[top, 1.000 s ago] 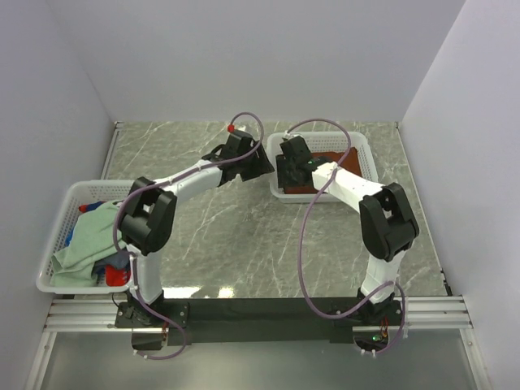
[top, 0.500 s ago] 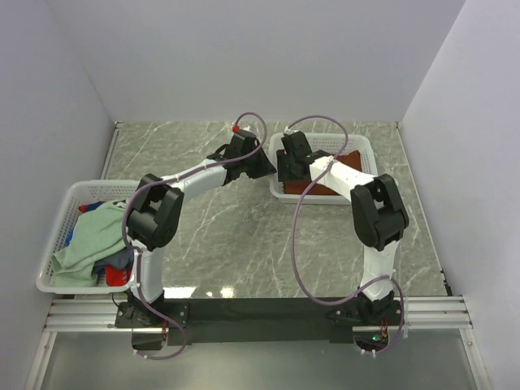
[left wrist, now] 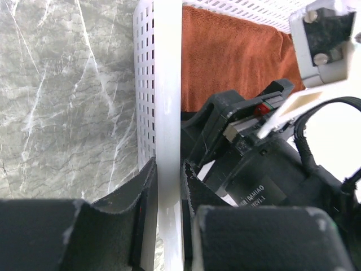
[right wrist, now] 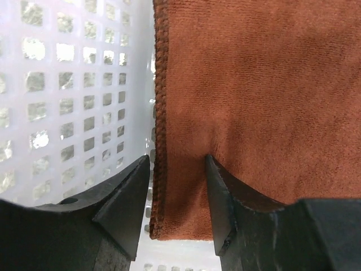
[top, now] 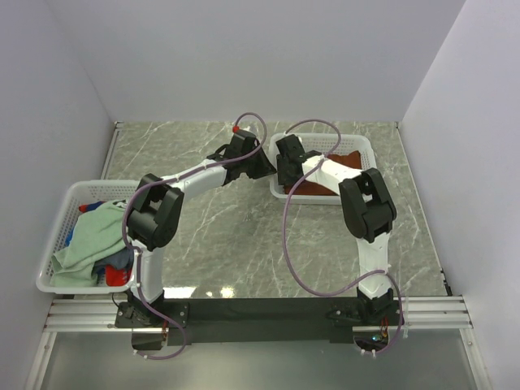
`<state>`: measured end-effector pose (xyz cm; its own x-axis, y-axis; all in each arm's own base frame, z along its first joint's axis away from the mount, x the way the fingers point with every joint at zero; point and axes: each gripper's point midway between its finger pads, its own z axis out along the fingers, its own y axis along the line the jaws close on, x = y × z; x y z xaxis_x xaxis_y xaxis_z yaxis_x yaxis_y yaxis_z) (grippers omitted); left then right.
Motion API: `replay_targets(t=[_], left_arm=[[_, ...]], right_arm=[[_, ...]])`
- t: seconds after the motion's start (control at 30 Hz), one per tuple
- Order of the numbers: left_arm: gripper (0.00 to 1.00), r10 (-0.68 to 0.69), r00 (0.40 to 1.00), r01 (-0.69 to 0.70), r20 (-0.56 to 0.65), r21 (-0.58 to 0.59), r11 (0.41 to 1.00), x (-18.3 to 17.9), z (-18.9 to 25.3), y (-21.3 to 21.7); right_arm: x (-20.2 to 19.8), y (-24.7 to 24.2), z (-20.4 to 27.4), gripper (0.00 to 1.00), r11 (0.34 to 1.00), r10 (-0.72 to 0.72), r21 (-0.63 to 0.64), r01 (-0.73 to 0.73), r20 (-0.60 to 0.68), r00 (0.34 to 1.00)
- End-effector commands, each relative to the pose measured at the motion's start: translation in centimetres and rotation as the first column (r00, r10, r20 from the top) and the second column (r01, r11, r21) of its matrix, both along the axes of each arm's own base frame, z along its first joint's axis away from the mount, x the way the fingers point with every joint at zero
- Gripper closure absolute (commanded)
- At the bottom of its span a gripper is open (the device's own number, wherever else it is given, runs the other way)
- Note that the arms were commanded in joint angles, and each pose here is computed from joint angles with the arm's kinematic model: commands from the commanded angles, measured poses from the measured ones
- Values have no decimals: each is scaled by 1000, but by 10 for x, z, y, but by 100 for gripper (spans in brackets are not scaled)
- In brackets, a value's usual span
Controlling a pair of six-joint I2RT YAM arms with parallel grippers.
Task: Fold and stack the towels
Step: Neatly place the folded towel into the bin
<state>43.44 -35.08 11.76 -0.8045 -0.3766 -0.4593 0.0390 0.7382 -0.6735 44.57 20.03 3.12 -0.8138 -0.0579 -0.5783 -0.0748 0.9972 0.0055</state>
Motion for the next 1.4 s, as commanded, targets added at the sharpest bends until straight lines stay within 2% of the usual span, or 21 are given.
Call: replay_targets(t=[0.0,0.37,0.47,0.5,0.57,0.6,0.7,1.03,1.37], left_arm=[[99,-33,999,35,40,-52,998,-3,21,-11],[99,-38,999,40,38,-59,997,-7,23,-12],[99,-39,999,41,38,-61,997,-8,24,-13],[99,-39,999,41,37,-60,997,-9,24,-12],[99,-38,998,41,39,-62,997,-8,25,-12],[99,-40,998,42,39,-66,997,-8,25,-12],[99,-42,998,44,41,-70,997,-9,26,-13],[99,-41,998,44,41,-65,997,-9,26,-13],[99,-37,999,40,37,-60,997,-9,25,-12]], right_arm=[[4,-9,-6,48,997,-48,-58,48,-4,999],[-5,-9,-29,53,988,-40,-152,25,-95,995],[-8,-13,-36,63,984,-52,-176,33,-106,993],[-8,-13,-36,71,985,-52,-172,33,-106,993],[-9,-11,-37,80,986,-44,-162,26,-107,993],[-9,-11,-36,89,987,-43,-160,26,-107,993],[-7,-5,-32,100,992,-23,-125,10,-99,995],[0,16,3,100,999,9,34,-8,-24,1000],[1,25,26,100,995,19,100,-21,21,1000]])
